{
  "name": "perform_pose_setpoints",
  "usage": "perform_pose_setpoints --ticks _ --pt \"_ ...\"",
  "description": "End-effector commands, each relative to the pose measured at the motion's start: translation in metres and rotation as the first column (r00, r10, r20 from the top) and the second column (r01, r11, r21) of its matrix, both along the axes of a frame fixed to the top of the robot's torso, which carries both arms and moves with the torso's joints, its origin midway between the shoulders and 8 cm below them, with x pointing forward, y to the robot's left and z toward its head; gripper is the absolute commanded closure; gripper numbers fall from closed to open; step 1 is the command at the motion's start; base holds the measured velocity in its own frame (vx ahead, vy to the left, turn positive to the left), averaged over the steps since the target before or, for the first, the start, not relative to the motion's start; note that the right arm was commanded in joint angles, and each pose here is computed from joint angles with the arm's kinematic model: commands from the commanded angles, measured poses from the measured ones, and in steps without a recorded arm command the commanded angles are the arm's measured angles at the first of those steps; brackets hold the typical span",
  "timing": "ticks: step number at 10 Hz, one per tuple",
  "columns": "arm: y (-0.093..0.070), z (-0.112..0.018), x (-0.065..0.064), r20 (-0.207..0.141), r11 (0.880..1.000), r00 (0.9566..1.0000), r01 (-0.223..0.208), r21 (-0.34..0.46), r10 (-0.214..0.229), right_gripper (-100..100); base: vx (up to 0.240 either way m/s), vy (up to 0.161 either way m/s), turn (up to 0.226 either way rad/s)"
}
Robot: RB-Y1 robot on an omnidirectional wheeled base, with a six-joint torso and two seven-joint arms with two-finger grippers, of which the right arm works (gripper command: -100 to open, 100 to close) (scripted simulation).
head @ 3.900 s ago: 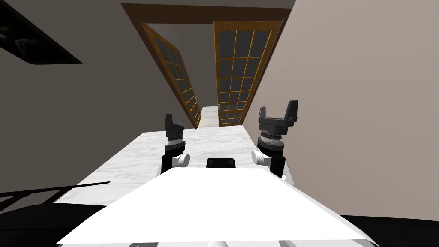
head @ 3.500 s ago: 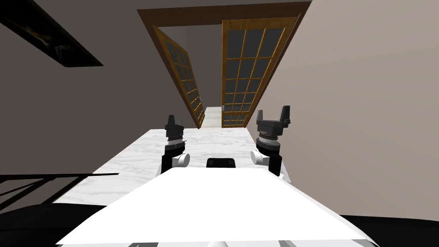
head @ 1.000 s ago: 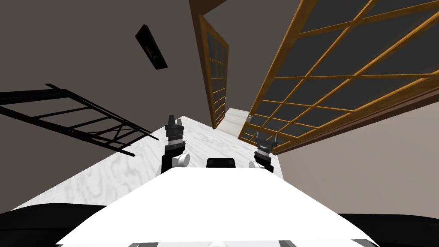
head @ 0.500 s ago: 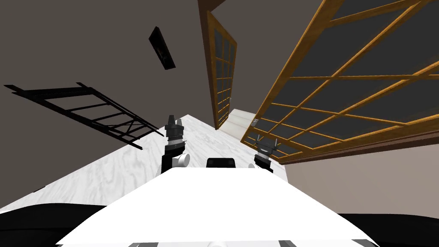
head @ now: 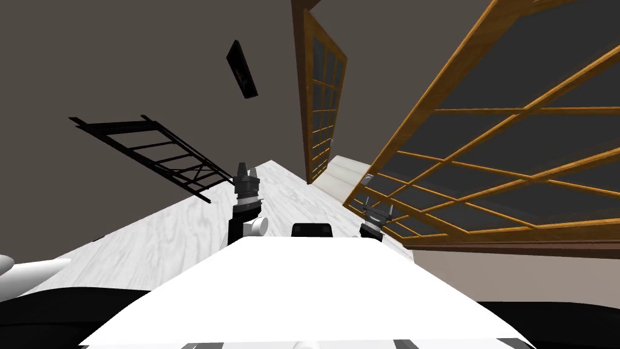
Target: Push the door open
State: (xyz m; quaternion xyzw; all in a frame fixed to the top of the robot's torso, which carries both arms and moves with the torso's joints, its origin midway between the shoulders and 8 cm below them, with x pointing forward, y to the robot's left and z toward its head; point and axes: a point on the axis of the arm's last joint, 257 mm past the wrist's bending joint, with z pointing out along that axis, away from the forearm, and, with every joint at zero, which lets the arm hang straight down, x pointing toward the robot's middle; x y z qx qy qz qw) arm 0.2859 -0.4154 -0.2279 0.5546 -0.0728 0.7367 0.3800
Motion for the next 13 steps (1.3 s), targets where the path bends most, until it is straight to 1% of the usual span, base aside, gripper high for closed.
perform_pose_setpoints --ticks 1,2,3,4,5,6,8,9,10,11,13 --pt "-0.01 -0.018 -0.013 -0.005 0.998 0.9997 0.026 0.062 -0.026 -100 0.142 -0.089 0.286" --pt "-0.013 -0.025 -0.017 -0.007 0.996 0.9993 0.036 0.082 -0.036 -100 0.119 -0.082 0.233" --pt "-0.019 -0.038 -0.027 -0.012 0.991 0.9983 0.058 0.123 -0.057 -100 0.123 -0.103 0.247" --pt "-0.022 -0.045 -0.032 -0.015 0.987 0.9976 0.069 0.143 -0.068 -100 0.108 -0.112 0.173" --pt "-0.028 -0.058 -0.043 -0.02 0.979 0.9957 0.093 0.18 -0.09 -100 0.111 -0.105 0.26" --pt "-0.03 -0.064 -0.048 -0.022 0.975 0.9946 0.104 0.198 -0.102 -100 0.097 -0.092 0.205" --pt "-0.039 -0.087 -0.07 -0.034 0.953 0.9884 0.152 0.264 -0.148 -100 0.12 -0.116 0.235" --pt "-0.041 -0.092 -0.076 -0.037 0.946 0.9864 0.164 0.279 -0.16 -100 0.09 -0.115 0.176" --pt "-0.043 -0.102 -0.086 -0.042 0.933 0.9823 0.187 0.306 -0.183 -100 0.083 -0.103 0.198" --pt "-0.043 -0.102 -0.086 -0.042 0.933 0.9823 0.187 0.306 -0.183 -100 0.058 -0.077 0.087" --pt "-0.048 -0.121 -0.108 -0.055 0.905 0.972 0.233 0.357 -0.228 -100 0.059 -0.087 0.193"
